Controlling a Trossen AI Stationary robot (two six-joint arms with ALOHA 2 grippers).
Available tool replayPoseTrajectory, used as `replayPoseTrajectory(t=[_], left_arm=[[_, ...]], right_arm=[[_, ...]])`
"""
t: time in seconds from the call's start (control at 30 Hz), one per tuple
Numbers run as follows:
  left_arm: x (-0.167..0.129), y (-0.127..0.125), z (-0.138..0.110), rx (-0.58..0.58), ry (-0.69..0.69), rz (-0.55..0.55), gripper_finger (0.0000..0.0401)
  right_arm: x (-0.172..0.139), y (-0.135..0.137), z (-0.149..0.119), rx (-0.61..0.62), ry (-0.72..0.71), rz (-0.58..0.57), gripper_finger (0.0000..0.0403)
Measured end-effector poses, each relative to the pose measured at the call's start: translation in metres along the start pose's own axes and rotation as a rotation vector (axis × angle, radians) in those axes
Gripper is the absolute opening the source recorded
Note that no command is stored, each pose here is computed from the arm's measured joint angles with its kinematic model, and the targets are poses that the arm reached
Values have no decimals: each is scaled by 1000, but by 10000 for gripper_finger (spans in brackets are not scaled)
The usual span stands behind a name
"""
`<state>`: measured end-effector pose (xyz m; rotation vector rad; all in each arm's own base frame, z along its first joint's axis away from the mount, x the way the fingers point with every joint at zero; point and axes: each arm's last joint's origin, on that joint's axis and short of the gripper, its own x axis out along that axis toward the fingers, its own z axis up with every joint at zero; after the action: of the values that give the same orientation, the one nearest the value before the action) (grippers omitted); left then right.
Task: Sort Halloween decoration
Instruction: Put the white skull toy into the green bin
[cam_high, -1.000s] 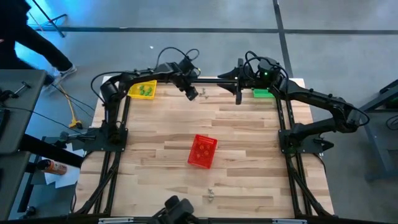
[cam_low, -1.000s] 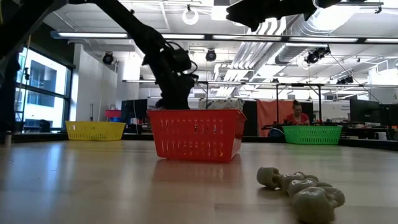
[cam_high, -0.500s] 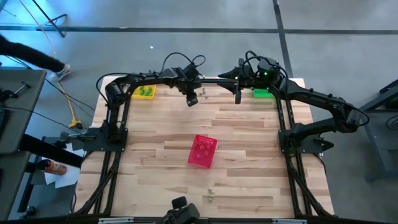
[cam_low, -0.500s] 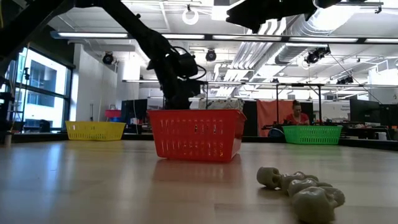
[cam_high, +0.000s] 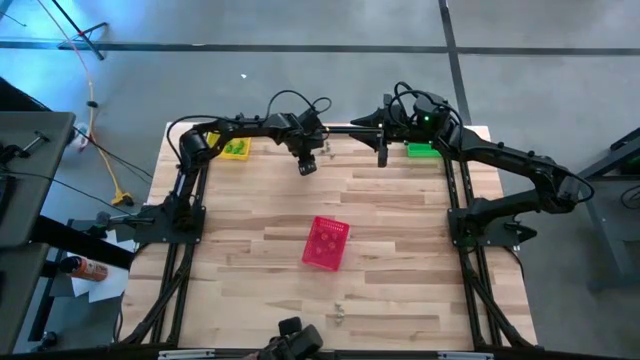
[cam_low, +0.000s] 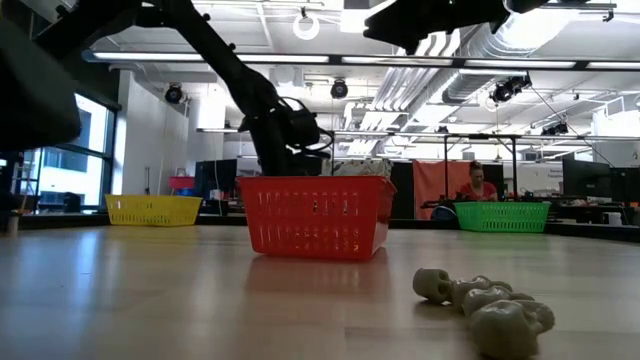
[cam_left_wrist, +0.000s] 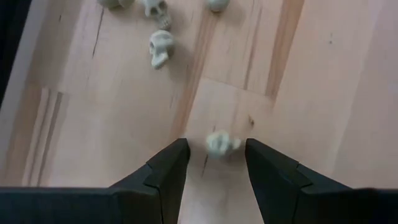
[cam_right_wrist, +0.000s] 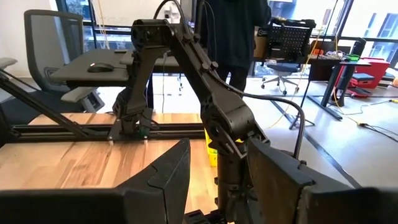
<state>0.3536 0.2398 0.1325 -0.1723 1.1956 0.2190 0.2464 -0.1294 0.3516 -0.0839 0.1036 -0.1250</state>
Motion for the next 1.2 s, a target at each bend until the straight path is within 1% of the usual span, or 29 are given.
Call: replayPoseTrajectory(t=[0.17, 0.27, 0.33, 0.53, 0.6, 0.7, 0.93, 1.0, 1.2], left_arm=[[2, 0, 0, 8, 0, 3, 153], [3, 0, 1, 10, -10, 7, 139], [3, 1, 2, 12, -15, 10, 119], [4, 0, 1, 81, -15, -2, 40], [4, 0, 1, 90, -15, -7, 22], [4, -2, 2, 96, -17, -15, 5], [-1, -3, 1, 95, -10, -12, 1], [-6, -1, -1, 88, -3, -7, 1], [-20, 8, 1, 61, -42, 19, 1]], right_arm=[[0, 0, 0, 2, 4, 1, 156], [0, 0, -1, 2, 5, 0, 156], [0, 0, -1, 2, 5, -1, 156], [0, 0, -1, 3, 12, -2, 156], [0, 0, -1, 0, 12, -2, 156], [0, 0, -1, 1, 12, -2, 156], [0, 0, -1, 1, 13, -1, 156], [0, 0, -1, 1, 13, -1, 156], [0, 0, -1, -1, 14, -1, 156]])
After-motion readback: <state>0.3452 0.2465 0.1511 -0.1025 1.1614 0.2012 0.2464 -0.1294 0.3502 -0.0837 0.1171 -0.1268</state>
